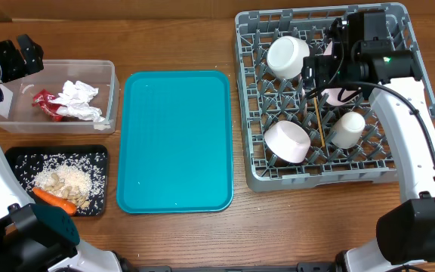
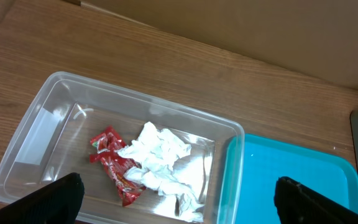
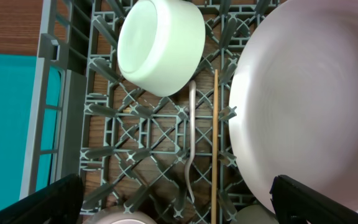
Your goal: Sort waste into correct bins and load items into the dishwasher rack
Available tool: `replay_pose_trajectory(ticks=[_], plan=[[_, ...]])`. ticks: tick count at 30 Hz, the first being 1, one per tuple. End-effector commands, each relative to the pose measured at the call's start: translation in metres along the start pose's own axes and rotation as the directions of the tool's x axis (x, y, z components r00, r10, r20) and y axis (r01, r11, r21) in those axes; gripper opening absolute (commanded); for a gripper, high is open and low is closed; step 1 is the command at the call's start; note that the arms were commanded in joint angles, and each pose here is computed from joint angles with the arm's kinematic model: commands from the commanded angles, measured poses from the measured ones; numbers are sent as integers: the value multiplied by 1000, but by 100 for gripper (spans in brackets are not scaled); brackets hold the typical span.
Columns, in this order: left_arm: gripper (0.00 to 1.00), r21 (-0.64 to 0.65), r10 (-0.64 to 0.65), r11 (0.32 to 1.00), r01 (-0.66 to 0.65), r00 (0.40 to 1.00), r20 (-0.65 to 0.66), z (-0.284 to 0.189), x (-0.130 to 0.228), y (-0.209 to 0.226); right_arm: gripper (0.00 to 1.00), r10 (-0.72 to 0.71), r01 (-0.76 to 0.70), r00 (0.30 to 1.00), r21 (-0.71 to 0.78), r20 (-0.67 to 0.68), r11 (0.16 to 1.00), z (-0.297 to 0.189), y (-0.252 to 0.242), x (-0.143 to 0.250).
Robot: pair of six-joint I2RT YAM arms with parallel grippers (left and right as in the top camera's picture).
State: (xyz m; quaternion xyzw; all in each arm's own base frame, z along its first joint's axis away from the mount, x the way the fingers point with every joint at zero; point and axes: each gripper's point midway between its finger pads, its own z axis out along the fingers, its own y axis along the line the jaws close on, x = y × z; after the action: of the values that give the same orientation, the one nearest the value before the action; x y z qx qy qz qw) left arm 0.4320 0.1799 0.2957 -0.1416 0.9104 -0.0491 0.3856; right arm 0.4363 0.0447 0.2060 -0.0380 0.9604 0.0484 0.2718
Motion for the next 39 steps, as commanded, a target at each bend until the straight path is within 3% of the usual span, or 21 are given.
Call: replay_pose_trajectory(ticks=[1, 23, 31, 39], plan=[[100, 8, -6, 1000, 5, 1000, 15, -4, -5, -4, 100, 6, -5, 999, -10, 33, 1000, -10, 2, -8], [100, 8, -6, 1000, 5, 1000, 15, -4, -5, -4, 100, 4, -4, 999, -11, 40, 1000, -16, 3, -7], [100, 8, -6, 1000, 5, 1000, 15, -4, -5, -4, 100, -6, 8, 985, -12, 170, 1000, -70, 7, -20], [100, 7, -6, 1000, 6, 1000, 16, -4, -5, -3, 100, -20, 26, 932, -12, 363, 1000, -157, 14, -24]])
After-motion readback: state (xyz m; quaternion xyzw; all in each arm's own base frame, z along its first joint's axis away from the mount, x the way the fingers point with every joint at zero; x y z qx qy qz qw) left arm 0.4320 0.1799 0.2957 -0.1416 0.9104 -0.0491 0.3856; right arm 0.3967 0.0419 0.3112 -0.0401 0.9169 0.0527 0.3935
